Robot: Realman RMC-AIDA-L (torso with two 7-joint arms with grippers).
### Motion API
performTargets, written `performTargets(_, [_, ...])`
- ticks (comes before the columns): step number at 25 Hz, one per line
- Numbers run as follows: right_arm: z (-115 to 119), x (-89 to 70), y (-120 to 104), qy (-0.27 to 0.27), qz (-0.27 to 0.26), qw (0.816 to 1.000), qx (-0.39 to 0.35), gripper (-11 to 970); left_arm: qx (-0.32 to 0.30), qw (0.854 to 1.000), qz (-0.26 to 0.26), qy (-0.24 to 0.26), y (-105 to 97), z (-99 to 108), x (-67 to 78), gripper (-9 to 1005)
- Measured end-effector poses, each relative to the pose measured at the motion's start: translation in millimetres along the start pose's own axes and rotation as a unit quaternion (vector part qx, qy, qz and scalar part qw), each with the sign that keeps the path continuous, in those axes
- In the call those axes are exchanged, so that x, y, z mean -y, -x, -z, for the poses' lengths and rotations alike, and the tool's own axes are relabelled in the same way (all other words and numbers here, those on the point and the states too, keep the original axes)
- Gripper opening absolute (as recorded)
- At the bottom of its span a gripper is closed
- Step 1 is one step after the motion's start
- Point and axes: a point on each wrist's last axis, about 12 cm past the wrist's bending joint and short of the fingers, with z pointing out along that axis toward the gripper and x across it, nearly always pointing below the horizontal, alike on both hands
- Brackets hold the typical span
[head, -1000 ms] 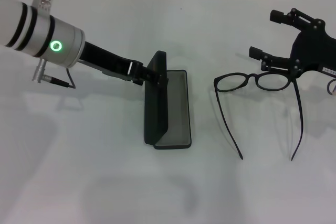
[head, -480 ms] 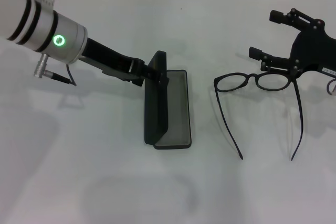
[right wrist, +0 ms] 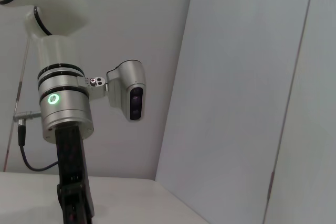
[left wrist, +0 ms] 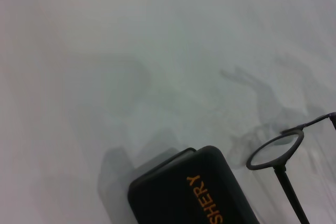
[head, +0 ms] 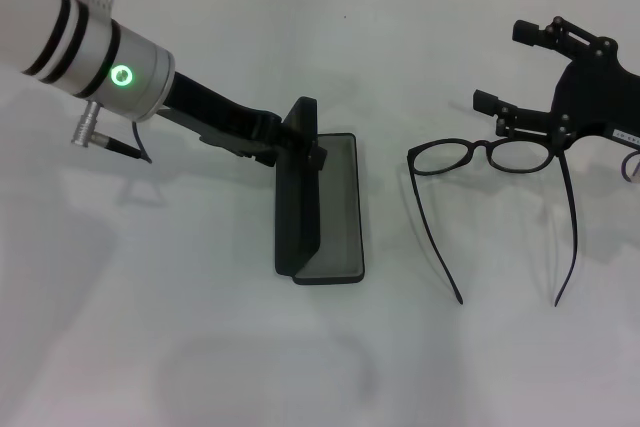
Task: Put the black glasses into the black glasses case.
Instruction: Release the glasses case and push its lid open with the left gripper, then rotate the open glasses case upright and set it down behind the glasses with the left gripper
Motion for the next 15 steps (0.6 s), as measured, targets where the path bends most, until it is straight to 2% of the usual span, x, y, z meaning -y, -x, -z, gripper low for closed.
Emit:
performTargets(6, [0, 0.0, 0, 0.0, 0.0, 1.0, 0.0, 873, -0.002, 1.0, 0.002, 0.0, 2, -2, 2.6, 835])
performTargets(15, [0, 0.1, -1, -0.002, 0.0, 1.0, -0.002, 873, -0.028, 1.0, -0.001, 0.007, 4, -16, 7.6, 801])
